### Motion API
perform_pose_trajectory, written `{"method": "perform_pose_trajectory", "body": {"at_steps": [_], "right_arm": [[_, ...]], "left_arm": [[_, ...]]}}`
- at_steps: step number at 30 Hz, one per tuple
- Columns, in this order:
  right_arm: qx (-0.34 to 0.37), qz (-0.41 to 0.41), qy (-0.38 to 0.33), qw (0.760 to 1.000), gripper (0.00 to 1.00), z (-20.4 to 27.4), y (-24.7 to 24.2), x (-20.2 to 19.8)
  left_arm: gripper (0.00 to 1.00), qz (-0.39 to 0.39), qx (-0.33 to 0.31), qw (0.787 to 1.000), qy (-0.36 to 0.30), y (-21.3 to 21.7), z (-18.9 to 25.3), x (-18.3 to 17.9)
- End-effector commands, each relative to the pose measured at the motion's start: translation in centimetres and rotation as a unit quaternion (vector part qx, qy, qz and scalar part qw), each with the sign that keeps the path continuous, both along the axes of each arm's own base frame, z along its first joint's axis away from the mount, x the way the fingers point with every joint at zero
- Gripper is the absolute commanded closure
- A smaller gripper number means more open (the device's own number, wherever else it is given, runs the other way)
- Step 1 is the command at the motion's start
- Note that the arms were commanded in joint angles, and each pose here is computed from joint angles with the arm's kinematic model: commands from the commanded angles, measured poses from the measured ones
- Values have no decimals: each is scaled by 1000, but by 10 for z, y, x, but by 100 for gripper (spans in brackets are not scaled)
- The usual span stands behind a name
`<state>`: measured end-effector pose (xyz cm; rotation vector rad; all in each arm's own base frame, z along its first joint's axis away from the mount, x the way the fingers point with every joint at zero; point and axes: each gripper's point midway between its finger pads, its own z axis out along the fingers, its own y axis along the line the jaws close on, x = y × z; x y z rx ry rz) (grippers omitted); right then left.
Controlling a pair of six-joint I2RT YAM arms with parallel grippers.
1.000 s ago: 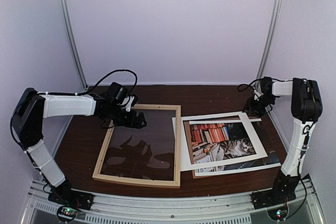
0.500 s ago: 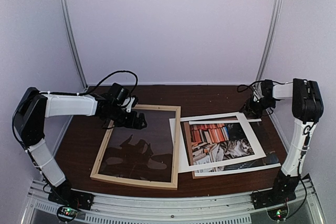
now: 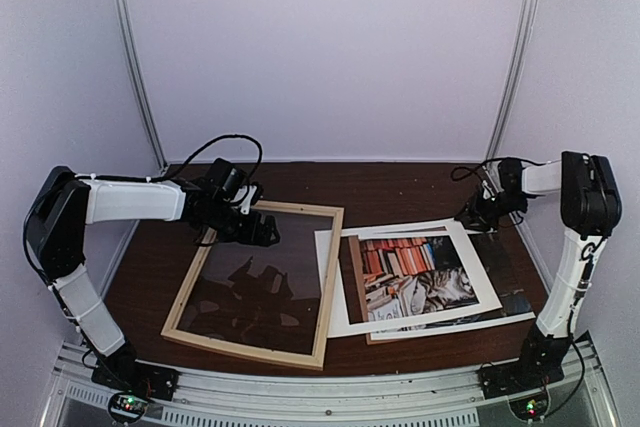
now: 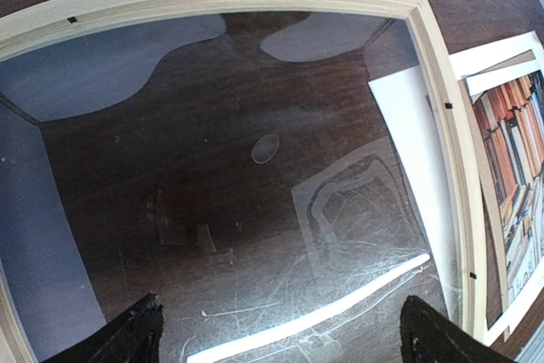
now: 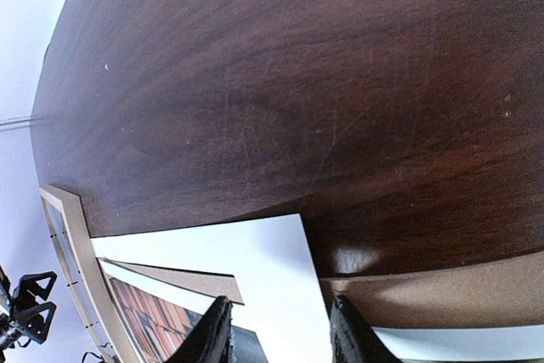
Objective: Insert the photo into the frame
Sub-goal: Pick up the mat board from the photo.
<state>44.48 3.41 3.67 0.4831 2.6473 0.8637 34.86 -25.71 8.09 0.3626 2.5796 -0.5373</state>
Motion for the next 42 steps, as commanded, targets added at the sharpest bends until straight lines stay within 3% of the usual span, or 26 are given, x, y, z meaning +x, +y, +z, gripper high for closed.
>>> {"method": "perform_pose_trajectory", "body": {"at_steps": [1,23,42], "right_arm": [[27,19,-4,999,61,13,9,-14],[68,54,-18,996,78,17,26,-37],[71,84,-18,994,79,1,33,-58]], "left_arm": [[2,-2,-9,1000,-5,-6,4,2],[2,-16,-10,1000,1,-19,-1,-1],[2,-29,-11,1000,0,-29,8,8]]}}
